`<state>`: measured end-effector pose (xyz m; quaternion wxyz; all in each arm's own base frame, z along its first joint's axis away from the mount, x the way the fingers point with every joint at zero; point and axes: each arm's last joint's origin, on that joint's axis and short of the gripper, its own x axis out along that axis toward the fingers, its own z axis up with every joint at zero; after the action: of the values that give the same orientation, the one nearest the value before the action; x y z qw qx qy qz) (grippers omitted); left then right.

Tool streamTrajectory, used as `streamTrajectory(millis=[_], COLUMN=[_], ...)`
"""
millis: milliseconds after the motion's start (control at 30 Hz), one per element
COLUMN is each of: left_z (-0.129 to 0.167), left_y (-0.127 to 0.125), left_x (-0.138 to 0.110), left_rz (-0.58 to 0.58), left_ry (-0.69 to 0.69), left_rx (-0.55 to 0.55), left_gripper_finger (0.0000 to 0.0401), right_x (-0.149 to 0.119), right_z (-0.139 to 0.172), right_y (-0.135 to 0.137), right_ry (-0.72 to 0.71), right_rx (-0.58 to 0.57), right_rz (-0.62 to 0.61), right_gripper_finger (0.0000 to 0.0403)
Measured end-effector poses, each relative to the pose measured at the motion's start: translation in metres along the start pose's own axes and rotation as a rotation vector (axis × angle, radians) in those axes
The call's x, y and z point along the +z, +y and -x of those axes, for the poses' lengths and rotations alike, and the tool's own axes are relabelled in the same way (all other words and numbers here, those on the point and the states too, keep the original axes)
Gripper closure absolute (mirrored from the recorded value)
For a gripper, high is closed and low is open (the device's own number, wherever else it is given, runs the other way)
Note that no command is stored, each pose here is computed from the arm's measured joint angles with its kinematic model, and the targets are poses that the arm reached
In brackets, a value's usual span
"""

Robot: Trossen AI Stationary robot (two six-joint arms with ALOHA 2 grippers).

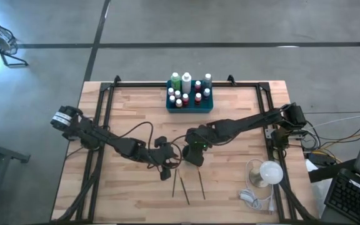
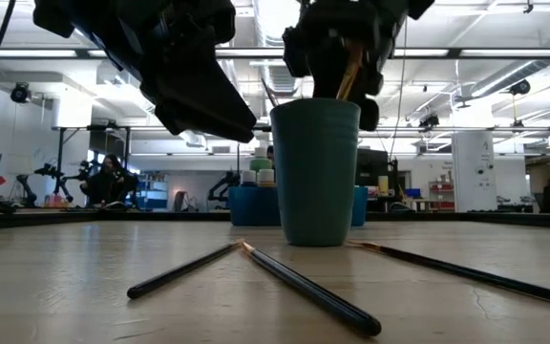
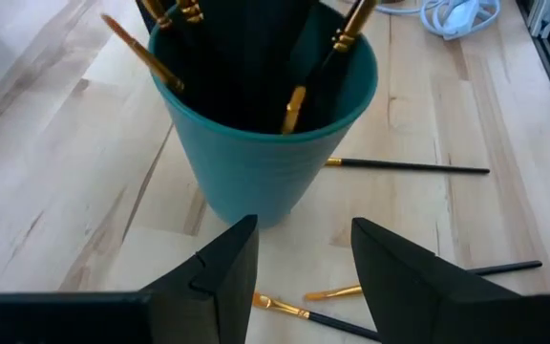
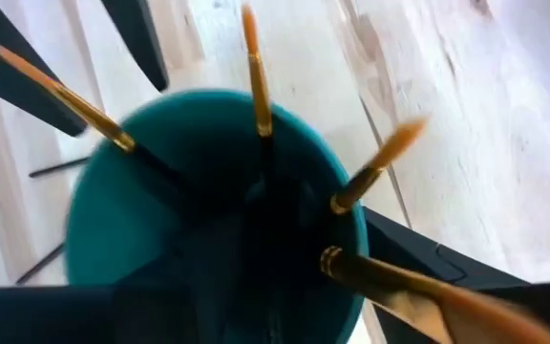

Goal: Pick & Place Paint Supplies
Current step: Adjust the green cup

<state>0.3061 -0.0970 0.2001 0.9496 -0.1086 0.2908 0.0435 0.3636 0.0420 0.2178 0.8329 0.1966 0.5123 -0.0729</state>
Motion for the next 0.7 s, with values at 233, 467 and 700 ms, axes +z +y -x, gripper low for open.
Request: streamTrajectory(millis=[233,467,700], left_z=[0.0,0.0,0.0], left_y=[0.0,0.0,-0.0006], left_x=[-0.0001,-0.0002,-0.0006], left_rz=[0.003,0.019,0.039], left_ry=[0.001,0.003,0.014], left_rx=[0.0,-0.003,-0.022], left_gripper_finger=[0.0227,0.0227,0.0227], right_x=[0.0035,0.0026,0.0048], right_z=[0.0092,0.0091,0.0088], right_y=[0.0022,0.0015,-0.0059], right_ry=[0.033,0.04,0.038], right_rx=[-0.02,-0.026,-0.048], right_rz=[0.017,0.039,0.055], right_gripper_finger=[0.0288,0.0363,0.0363])
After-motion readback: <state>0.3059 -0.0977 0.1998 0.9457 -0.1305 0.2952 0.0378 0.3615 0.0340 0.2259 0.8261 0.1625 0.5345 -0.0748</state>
